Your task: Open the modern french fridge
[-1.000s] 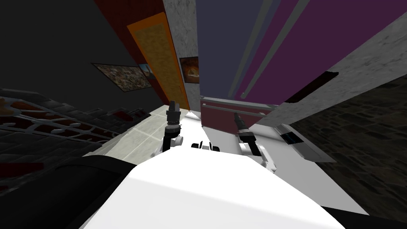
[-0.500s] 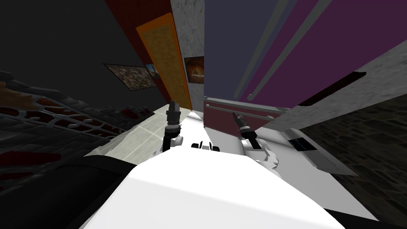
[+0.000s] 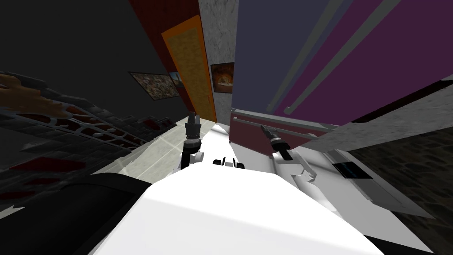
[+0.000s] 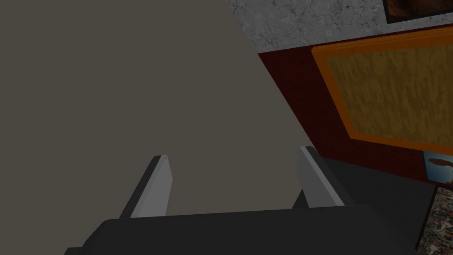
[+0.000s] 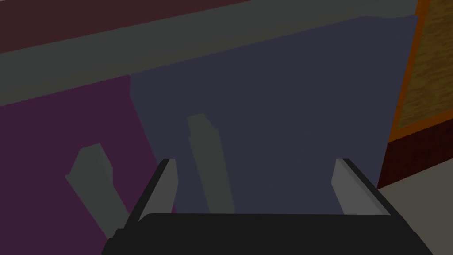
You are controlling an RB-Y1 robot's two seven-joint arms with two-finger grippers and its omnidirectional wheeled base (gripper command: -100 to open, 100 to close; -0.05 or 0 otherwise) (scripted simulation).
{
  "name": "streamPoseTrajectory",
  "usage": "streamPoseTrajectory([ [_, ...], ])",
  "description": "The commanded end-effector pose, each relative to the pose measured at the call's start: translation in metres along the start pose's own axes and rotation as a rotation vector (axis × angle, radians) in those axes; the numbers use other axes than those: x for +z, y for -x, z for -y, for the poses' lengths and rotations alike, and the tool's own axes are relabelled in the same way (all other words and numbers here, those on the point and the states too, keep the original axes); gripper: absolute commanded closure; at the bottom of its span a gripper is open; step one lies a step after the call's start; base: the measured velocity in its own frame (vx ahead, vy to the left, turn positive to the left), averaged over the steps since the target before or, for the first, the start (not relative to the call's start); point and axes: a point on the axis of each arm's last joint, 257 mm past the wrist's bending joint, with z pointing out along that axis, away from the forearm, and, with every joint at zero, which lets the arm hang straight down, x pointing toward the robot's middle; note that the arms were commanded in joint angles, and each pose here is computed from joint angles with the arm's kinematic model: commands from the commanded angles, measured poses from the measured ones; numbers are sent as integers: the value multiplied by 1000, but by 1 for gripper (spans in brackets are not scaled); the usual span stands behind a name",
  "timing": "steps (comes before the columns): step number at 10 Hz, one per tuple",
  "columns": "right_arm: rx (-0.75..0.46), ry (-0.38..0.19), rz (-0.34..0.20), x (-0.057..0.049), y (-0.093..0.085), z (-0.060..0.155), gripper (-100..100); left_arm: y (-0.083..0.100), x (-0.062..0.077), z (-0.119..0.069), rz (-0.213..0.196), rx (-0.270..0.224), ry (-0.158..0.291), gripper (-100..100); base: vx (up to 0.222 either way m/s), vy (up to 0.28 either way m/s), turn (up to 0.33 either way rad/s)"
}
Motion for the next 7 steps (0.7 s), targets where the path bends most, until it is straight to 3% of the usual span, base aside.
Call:
streamPoseTrajectory([
  [1, -116, -44, -28, 12, 1, 22, -100, 0, 0, 0, 0, 0, 0, 0, 23, 31, 76],
  [5, -368, -148, -79, 30, 18, 76, -100, 0, 0, 0, 0, 0, 0, 0, 38, 41, 103],
  [7, -435, -174, -89, 33, 26, 90, -100, 0, 0, 0, 0, 0, 0, 0, 24, 26, 36],
])
